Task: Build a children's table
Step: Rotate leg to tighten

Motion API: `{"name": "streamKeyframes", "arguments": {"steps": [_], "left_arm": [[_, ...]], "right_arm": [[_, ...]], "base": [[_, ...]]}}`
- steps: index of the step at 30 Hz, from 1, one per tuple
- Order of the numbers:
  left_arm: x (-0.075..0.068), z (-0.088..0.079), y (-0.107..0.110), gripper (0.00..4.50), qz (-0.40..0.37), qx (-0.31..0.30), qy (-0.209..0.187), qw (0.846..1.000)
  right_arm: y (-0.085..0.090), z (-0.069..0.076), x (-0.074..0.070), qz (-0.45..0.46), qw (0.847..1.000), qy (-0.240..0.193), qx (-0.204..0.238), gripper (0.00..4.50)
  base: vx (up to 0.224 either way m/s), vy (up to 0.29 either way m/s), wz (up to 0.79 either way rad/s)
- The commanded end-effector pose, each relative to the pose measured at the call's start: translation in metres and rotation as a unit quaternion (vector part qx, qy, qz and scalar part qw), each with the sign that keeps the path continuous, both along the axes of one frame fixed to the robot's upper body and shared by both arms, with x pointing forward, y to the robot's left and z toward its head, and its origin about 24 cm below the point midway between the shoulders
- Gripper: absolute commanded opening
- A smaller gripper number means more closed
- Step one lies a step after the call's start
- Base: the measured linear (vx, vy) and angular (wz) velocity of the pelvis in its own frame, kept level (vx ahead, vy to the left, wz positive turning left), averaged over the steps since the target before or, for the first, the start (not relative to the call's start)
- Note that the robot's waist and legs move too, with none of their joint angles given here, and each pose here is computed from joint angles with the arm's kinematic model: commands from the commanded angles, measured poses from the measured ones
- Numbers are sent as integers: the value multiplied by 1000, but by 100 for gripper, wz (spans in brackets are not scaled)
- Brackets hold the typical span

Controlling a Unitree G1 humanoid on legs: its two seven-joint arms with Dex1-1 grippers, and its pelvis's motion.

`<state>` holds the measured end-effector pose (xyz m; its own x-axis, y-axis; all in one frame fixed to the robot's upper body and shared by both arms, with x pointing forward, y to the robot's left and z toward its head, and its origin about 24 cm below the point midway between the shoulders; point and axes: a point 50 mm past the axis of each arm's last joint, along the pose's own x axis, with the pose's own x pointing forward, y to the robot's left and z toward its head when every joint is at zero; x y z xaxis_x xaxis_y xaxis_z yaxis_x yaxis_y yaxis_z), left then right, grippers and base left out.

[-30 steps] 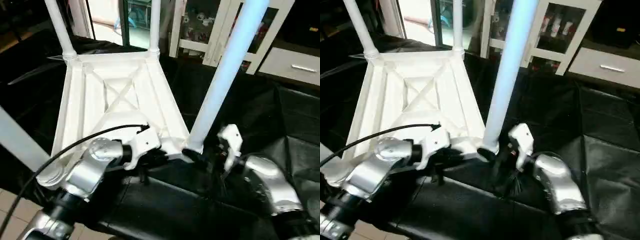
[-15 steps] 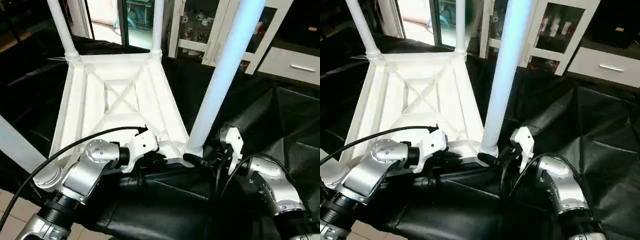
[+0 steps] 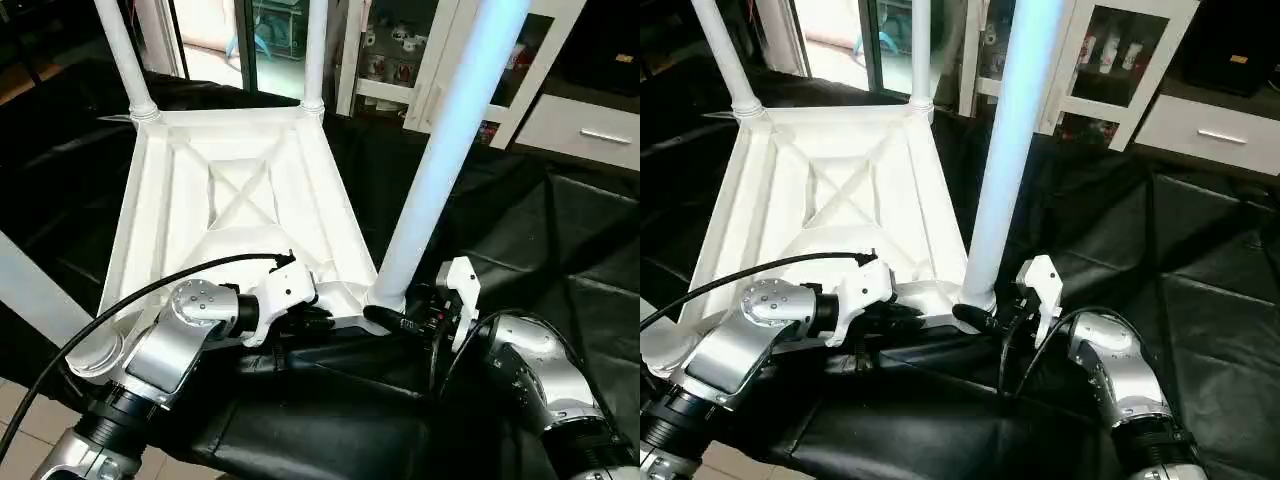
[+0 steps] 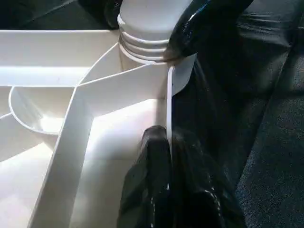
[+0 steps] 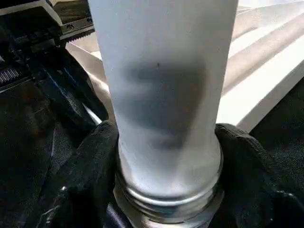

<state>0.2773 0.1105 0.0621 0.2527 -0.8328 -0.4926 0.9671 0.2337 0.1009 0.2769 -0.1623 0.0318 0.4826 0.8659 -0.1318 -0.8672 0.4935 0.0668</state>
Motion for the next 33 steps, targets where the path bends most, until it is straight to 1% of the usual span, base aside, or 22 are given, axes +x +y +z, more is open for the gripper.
{"name": "streamKeyframes", "arguments": {"steps": [1, 2, 3, 5, 6, 9, 11, 12, 13, 14, 15, 16, 17, 18, 21, 22, 26, 28, 30, 31, 32, 33], "left_arm": [[-11, -12, -6, 0, -23, -18, 40, 999], [-11, -12, -6, 0, -23, -18, 40, 999], [-7, -15, -6, 0, -7, -5, 37, 999], [-2, -18, -7, 0, 13, 5, 34, 999], [3, -18, -9, 0, 28, 9, 30, 999], [18, -18, -16, 0, 85, 18, 14, 996], [31, -16, -23, 0, 145, 19, 4, 989], [40, -14, -28, 0, 181, 18, -6, 983], [44, -12, -34, 0, 200, 16, -10, 980], [45, -12, -35, 0, 203, 16, -10, 979], [52, -9, -46, 0, 226, 13, -19, 974], [54, -8, -49, 0, 231, 12, -23, 973], [55, -6, -58, 0, 232, 11, -27, 972], [56, -6, -62, 0, 230, 11, -28, 973], [55, -3, -74, 0, 217, 4, -31, 976], [54, -2, -78, 0, 206, -1, -32, 978], [51, -4, -76, 0, 192, -2, -36, 981], [46, -5, -73, 0, 154, -16, -43, 987], [42, -5, -70, 0, 135, -25, -41, 990], [38, -5, -68, 0, 119, -28, -43, 992], [31, -7, -64, 0, 89, -32, -40, 995], [27, -9, -59, 0, 77, -33, -35, 996]], "right_arm": [[-10, 0, 3, -32, 999, -6, -17, 271], [-10, 0, 3, -32, 999, -6, -17, 270], [-14, -5, 11, -88, 995, -8, -43, 270], [-17, -9, 19, -149, 987, -10, -66, 269], [-18, -11, 23, -189, 979, -7, -72, 269], [-16, -15, 29, -267, 962, 14, -62, 268], [-8, -18, 31, -308, 949, 29, -61, 267], [-1, -22, 31, -329, 941, 38, -70, 267], [5, -25, 33, -350, 932, 45, -78, 267], [6, -25, 33, -355, 930, 46, -79, 267], [17, -29, 35, -390, 915, 61, -82, 267], [20, -30, 35, -395, 913, 66, -79, 267], [29, -32, 36, -405, 908, 72, -77, 267], [33, -32, 36, -409, 906, 72, -78, 267], [46, -32, 35, -381, 918, 61, -91, 267], [47, -27, 37, -373, 923, 51, -81, 267], [43, -21, 39, -370, 926, 40, -61, 267], [41, -12, 40, -352, 935, 24, -28, 267], [38, -7, 40, -338, 941, 14, -14, 267], [36, -4, 39, -331, 943, 8, -11, 323], [33, -1, 36, -313, 950, -6, -6, 337], [31, 1, 34, -306, 952, -10, 2, 337]], "base": [[0, 0, 0], [0, 0, 0], [0, 0, 0], [0, 0, 0], [0, 0, 0], [0, 0, 0], [0, 0, 0], [0, 0, 0], [0, 0, 0], [0, 0, 0], [0, 0, 0], [0, 0, 0], [0, 0, 0], [0, 0, 0], [0, 0, 0], [0, 0, 0], [0, 0, 0], [0, 0, 0], [0, 0, 0], [0, 0, 0], [0, 0, 0], [0, 0, 0]]}}
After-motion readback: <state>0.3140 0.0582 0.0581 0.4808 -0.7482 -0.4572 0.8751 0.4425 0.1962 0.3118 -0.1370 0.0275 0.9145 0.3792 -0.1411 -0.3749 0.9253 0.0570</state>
